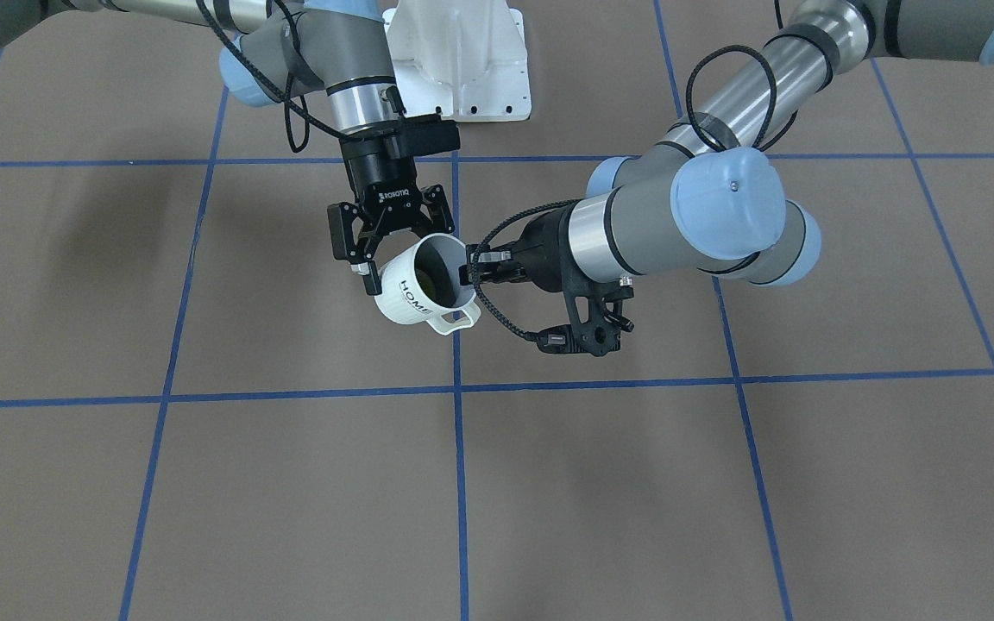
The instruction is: Left arm hands cup to right arm to dump lemon
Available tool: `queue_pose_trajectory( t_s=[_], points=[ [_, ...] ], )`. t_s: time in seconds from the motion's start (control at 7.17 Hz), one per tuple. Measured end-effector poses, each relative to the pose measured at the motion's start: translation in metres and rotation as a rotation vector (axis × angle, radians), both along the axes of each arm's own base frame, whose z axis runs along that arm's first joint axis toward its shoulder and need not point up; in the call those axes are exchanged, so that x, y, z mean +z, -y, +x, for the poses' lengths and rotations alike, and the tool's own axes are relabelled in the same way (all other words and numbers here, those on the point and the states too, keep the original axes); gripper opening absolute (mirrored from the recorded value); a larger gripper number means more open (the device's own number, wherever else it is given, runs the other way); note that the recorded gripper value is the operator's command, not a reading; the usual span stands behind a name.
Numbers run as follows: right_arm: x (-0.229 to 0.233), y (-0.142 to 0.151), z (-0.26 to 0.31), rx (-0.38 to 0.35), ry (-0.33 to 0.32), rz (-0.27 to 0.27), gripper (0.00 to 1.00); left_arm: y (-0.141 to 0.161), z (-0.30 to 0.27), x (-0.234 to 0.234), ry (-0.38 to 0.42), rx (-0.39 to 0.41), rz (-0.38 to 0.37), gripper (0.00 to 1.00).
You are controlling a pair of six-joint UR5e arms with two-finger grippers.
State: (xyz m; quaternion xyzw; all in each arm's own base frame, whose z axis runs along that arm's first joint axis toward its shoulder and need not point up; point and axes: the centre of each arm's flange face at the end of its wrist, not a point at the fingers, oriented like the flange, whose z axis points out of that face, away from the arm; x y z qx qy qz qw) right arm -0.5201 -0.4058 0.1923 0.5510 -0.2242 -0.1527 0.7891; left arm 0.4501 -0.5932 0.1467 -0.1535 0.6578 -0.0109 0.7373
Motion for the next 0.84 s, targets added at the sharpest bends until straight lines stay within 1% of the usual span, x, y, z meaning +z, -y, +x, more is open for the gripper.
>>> queue_pose_trajectory(
  t_s=[0.42, 0.56, 0.7, 0.84],
  points=[
    [0.0002, 0.0001, -0.0001, 0.0, -0.001, 0.0, 1.0, -0.0006, 0.001, 0.0003, 0.0, 0.001, 0.0, 0.0],
    [0.0003, 0.0001, -0.0001, 0.0, -0.001, 0.0, 0.98, -0.001, 0.0012, -0.0005, -0.001, 0.001, 0.001, 0.0],
    [-0.0002, 0.0001, -0.0001, 0.0, 0.0, 0.0, 0.71, -0.0012, 0.0013, -0.001, -0.001, 0.002, 0.002, 0.0],
    [-0.0019, 0.0003, -0.0002, 0.002, 0.005, -0.001, 0.39, -0.0012, 0.0012, -0.001, -0.002, 0.003, 0.002, 0.0]
  ],
)
